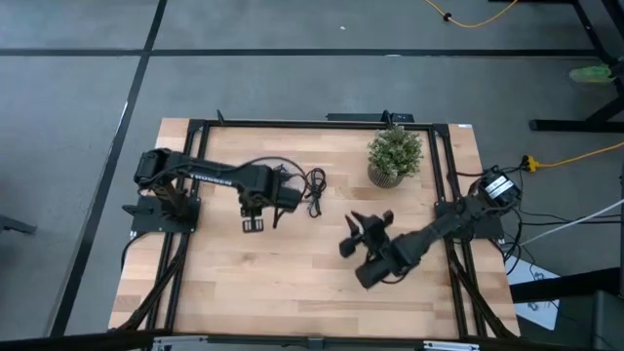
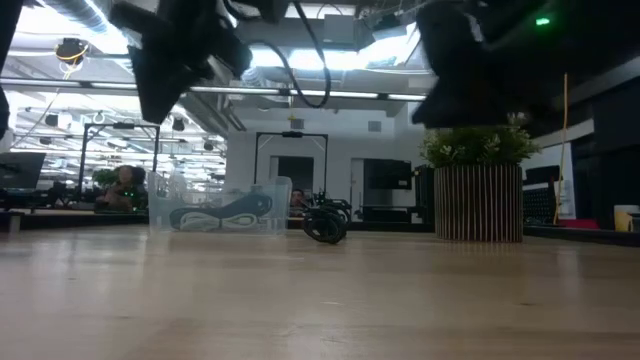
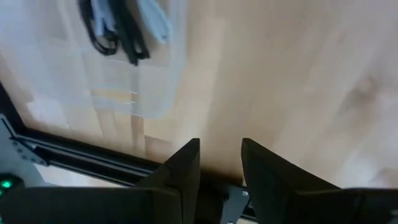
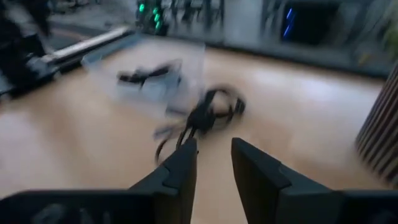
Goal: Pick and place USB-C Cables
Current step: Put the black USB cable into the transparent bin
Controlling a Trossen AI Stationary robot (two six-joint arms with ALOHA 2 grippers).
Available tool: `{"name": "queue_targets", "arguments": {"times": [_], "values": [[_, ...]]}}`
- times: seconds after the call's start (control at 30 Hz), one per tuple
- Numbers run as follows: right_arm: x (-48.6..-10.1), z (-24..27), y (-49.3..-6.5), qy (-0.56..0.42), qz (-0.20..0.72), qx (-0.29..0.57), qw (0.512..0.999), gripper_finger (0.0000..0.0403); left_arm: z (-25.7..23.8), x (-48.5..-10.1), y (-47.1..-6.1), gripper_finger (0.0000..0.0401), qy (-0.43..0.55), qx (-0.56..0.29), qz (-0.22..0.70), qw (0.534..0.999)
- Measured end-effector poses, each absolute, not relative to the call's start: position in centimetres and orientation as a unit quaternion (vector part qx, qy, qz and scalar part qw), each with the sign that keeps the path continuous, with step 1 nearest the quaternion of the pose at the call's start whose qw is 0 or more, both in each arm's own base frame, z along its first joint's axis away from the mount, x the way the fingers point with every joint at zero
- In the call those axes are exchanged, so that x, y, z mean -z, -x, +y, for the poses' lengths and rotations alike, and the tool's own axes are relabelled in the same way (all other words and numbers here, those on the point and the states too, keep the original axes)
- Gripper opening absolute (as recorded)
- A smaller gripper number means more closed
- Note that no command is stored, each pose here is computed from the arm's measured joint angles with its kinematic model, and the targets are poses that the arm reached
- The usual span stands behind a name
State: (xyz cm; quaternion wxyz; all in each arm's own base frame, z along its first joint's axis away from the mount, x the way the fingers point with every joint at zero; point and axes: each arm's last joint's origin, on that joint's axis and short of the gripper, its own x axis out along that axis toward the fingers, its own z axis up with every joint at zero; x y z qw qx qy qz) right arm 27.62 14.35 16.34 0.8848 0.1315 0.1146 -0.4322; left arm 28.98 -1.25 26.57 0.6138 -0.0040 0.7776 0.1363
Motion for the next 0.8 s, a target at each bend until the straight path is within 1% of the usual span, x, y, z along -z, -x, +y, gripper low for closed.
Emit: {"name": "queue_targets", "arguments": {"times": [0.13,0.23,0.33,0.4,0.47,0.57,0.67,0.73,0.8], "values": [[-17.1,12.7,-29.3,-0.055,0.071,0.470,0.878,0.0106,-3.1,-26.6,-28.8,0.0111,-0.031,-0.123,0.775,0.619],[-17.7,11.2,-30.4,0.002,0.054,0.508,0.859,0.0106,-4.1,-26.9,-28.5,0.0111,-0.073,-0.128,0.763,0.629],[-18.4,9.6,-31.6,0.031,0.039,0.548,0.835,0.0106,-5.0,-27.8,-27.8,0.0111,-0.101,-0.129,0.746,0.646],[-19.1,8.4,-32.5,0.047,0.050,0.564,0.823,0.0106,-5.6,-28.6,-27.2,0.0111,-0.114,-0.127,0.731,0.660],[-20.0,6.9,-33.7,0.061,0.081,0.564,0.820,0.0106,-5.9,-29.8,-26.2,0.0111,-0.125,-0.128,0.711,0.680],[-22.0,4.7,-35.9,0.075,0.146,0.509,0.845,0.0106,-6.2,-31.9,-24.5,0.0111,-0.135,-0.145,0.666,0.719],[-24.1,2.9,-37.9,0.078,0.195,0.392,0.896,0.0106,-6.2,-34.0,-22.6,0.0111,-0.130,-0.188,0.606,0.762],[-25.6,1.9,-38.9,0.068,0.201,0.315,0.925,0.0106,-6.1,-35.2,-21.3,0.0111,-0.118,-0.221,0.562,0.788],[-26.6,1.1,-39.5,0.052,0.207,0.253,0.944,0.0106,-6.0,-36.2,-20.2,0.0111,-0.099,-0.251,0.520,0.811]]}}
